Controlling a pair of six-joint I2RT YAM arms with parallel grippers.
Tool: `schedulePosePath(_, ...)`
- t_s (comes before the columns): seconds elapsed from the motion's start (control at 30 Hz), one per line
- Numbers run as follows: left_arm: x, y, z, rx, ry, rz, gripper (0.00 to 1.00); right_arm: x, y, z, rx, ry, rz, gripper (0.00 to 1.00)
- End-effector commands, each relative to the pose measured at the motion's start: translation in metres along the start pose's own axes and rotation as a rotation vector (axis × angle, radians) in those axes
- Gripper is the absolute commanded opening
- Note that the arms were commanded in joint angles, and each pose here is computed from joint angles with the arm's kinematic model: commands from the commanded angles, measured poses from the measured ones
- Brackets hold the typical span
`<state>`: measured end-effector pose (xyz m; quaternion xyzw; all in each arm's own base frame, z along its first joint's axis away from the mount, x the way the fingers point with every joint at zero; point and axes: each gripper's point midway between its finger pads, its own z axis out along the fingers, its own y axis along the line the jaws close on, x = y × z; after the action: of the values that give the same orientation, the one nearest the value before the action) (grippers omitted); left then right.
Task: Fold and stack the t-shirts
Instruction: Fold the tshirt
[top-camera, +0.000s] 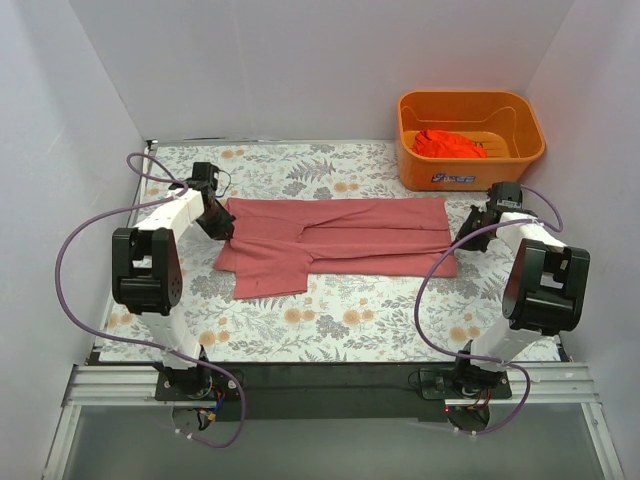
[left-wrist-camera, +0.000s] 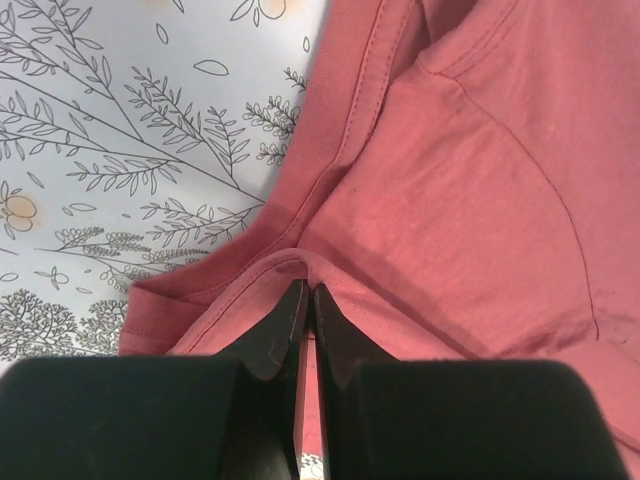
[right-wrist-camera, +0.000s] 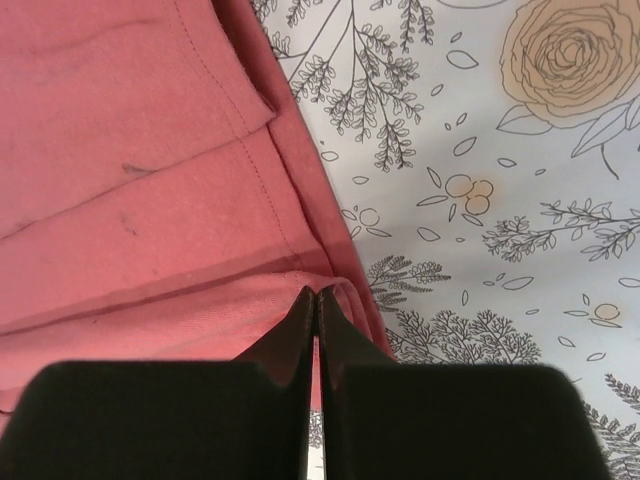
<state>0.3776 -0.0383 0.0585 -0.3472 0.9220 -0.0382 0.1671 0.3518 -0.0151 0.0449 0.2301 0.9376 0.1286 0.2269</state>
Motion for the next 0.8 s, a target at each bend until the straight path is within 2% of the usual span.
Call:
schedulePosePath(0.0,-0.015,0.001,0.005,0.0,-0.062,-0.02,0.03,-0.016,0.0,0.007,-0.007,-0.057,-0.001,0.02)
schedulePosePath(0.1,-0.01,0.004,0.011,-0.008,-0.052,-0.019,0.1,-0.014,0.002,0.011,-0.02,-0.048,-0.012,0.09)
schedulePosePath(0.17,-0.011,0.005,0.009,0.0,-0.064,-0.028,0.17,-0.012,0.005,0.012,-0.042,-0.039,-0.022,0.21)
schedulePosePath(0.2,-0.013,0.005,0.007,0.002,-0.077,-0.031,0.26,-0.012,0.008,0.011,-0.055,-0.038,-0.027,0.25)
schedulePosePath(0.27,-0.018,0.002,-0.002,0.022,-0.109,-0.03,0.37,-0.012,0.009,0.009,-0.058,-0.043,-0.034,0.36)
schedulePosePath(0.3,-0.02,0.002,-0.005,0.024,-0.12,-0.03,0.48,-0.012,0.011,0.008,-0.058,-0.045,-0.039,0.39)
schedulePosePath(0.4,-0.028,0.0,-0.024,0.045,-0.159,-0.018,0.58,-0.015,0.018,-0.003,-0.068,-0.075,-0.059,0.5)
schedulePosePath(0.57,-0.015,0.004,-0.061,0.089,-0.194,0.007,0.61,-0.017,0.036,-0.036,-0.073,-0.157,-0.138,0.59)
schedulePosePath(0.77,0.061,0.014,-0.083,0.096,-0.158,0.123,0.61,0.01,0.058,-0.063,-0.108,-0.193,-0.246,0.69)
